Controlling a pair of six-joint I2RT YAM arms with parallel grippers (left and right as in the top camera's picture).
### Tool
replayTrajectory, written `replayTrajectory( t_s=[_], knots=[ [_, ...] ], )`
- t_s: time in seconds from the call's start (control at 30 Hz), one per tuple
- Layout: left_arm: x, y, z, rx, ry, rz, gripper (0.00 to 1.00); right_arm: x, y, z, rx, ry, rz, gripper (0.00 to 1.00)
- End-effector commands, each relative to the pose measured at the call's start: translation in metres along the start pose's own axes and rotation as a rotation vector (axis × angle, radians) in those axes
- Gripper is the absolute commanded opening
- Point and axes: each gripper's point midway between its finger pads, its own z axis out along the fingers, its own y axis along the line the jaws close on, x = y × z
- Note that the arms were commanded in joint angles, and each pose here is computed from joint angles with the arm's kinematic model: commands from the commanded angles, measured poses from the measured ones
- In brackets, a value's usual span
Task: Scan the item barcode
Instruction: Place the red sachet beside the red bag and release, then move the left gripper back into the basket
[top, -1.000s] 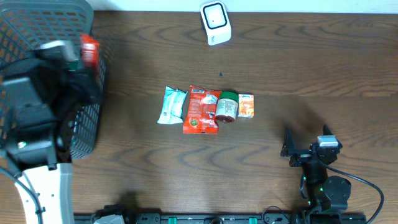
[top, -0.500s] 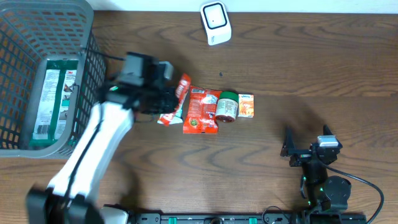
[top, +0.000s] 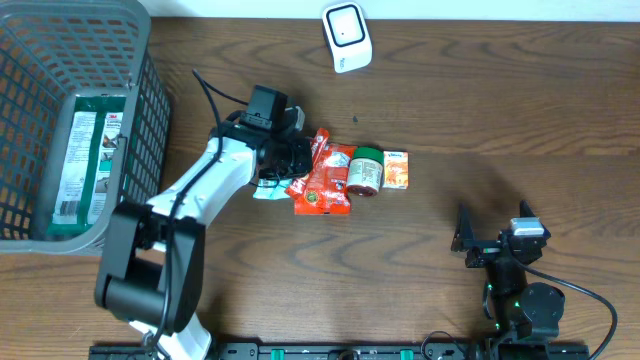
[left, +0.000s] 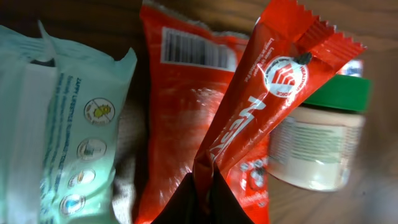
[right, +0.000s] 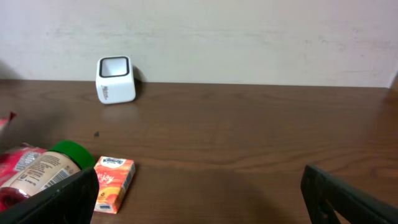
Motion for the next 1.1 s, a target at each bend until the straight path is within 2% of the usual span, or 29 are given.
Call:
replayTrajectory(
  t_s=[0.0, 0.07, 0.13, 0.2, 0.23, 0.33, 0.47, 0.63, 0.73, 0.87, 1.0, 1.07],
  knots=[
    [0.009, 0.0, 0.013, -0.004, 0.04, -0.019, 0.12, 0.001, 0.002, 0.0, -0.009, 0.001, 0.013, 0.99],
    [0.012, -0.003, 0.015, -0.003, 0.048, -0.01, 0.17, 0.001, 0.002, 0.0, -0.009, 0.001, 0.013, 0.99],
    [0.013, -0.008, 0.015, 0.003, 0.046, 0.002, 0.42, 0.001, 0.002, 0.0, -0.009, 0.001, 0.013, 0.99],
    [0.01, -0.014, 0.011, 0.017, 0.037, 0.012, 0.61, 0.001, 0.002, 0.0, -0.009, 0.001, 0.013, 0.99],
    [0.006, -0.021, 0.004, 0.036, 0.021, 0.032, 0.68, 0.001, 0.002, 0.0, -0.009, 0.001, 0.013, 0.99],
    [-0.013, -0.041, -0.025, 0.071, -0.067, 0.109, 0.78, 0.001, 0.002, 0.0, -0.009, 0.001, 0.013, 0.99],
    [-0.044, -0.067, -0.094, 0.082, -0.239, 0.207, 0.8, 0.001, 0.002, 0.0, -0.009, 0.001, 0.013, 0.99],
    [-0.077, -0.042, -0.21, -0.152, -0.426, 0.219, 0.8, 0.001, 0.002, 0.0, -0.009, 0.001, 0.013, 0.99],
    [-0.091, -0.003, -0.293, -0.355, -0.534, 0.156, 0.81, 0.001, 0.002, 0.0, -0.009, 0.001, 0.013, 0.99],
    [-0.095, 0.054, -0.377, -0.524, -0.656, 0.054, 0.89, 0.001, 0.002, 0.0, -0.009, 0.001, 0.013, 0.99],
    [-0.093, 0.123, -0.423, -0.638, -0.729, -0.085, 0.93, 0.001, 0.002, 0.0, -0.009, 0.001, 0.013, 0.99],
    [-0.093, 0.158, -0.432, -0.689, -0.724, -0.13, 0.94, 0.001, 0.002, 0.0, -0.009, 0.001, 0.013, 0.99]
  ],
)
